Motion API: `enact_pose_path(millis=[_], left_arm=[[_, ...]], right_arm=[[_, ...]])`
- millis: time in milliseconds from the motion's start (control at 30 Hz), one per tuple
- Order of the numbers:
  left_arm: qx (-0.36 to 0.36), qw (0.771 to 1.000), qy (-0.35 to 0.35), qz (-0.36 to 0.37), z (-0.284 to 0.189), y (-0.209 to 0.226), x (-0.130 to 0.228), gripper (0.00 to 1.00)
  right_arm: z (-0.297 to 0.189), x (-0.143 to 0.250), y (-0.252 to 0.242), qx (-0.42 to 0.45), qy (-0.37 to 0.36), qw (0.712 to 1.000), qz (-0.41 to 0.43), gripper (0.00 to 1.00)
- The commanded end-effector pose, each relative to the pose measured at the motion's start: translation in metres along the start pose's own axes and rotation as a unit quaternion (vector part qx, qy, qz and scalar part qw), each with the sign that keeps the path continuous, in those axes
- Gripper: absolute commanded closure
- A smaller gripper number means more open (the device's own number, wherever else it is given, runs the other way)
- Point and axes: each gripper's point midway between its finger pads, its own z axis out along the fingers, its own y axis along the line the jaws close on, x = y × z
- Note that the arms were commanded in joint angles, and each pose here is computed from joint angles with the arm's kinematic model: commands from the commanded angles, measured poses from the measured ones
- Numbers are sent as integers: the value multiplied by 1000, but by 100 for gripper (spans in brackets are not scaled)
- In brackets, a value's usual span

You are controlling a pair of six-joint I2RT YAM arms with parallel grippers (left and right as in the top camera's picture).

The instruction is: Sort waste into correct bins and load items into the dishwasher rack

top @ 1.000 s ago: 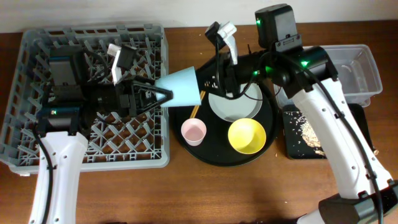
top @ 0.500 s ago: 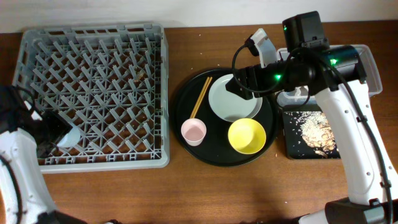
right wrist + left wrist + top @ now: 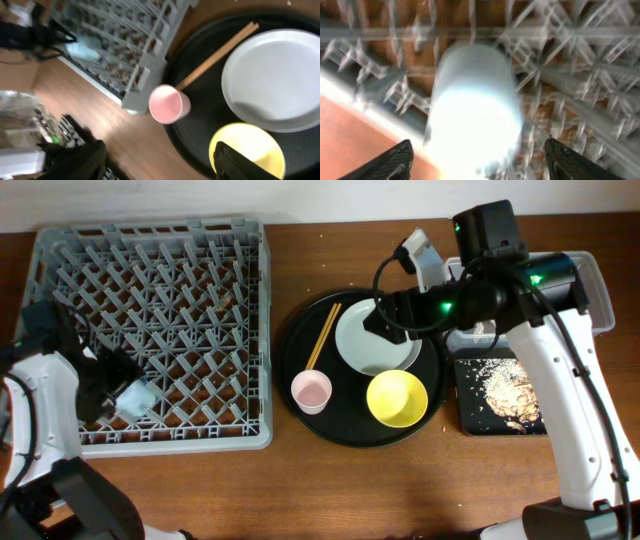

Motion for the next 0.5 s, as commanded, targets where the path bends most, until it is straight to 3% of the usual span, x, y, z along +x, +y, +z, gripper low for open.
enact_pose_path(millis=[0, 33, 67, 100, 133, 167, 200, 333, 367, 400, 467], left_arm=[[42, 997, -43, 38, -69, -21, -21, 13], [52, 995, -63, 65, -95, -26, -24, 1], [84, 991, -63, 84, -107, -37, -20, 1], [203, 965, -57, 155, -128, -75, -4, 1], [311, 920, -56, 232, -149, -107, 12, 1], [387, 878, -57, 276, -167, -126, 25, 1], [427, 853, -58, 295, -179, -135, 32, 1], [438, 849, -50, 292, -181, -137, 36, 1], [438, 850, -45, 289, -181, -136, 38, 1], [438, 849, -44, 292, -181, -135, 39, 1], [438, 850, -40, 291, -180, -135, 41, 1]], right_arm=[[41, 39, -15, 75, 74, 994, 15, 30], [65, 55, -24, 95, 100, 990, 32, 33], [82, 66, -26, 92, 116, 988, 35, 35], [116, 86, -27, 87, 136, 986, 30, 36], [144, 97, -31, 86, 137, 987, -6, 36], [160, 103, -31, 81, 132, 987, -35, 36], [175, 106, -31, 80, 118, 989, -46, 36], [196, 95, -58, 137, 59, 987, 63, 43], [212, 98, -67, 145, 61, 983, 90, 53], [219, 100, -70, 143, 66, 982, 103, 77], [206, 91, -59, 132, 59, 985, 95, 96]])
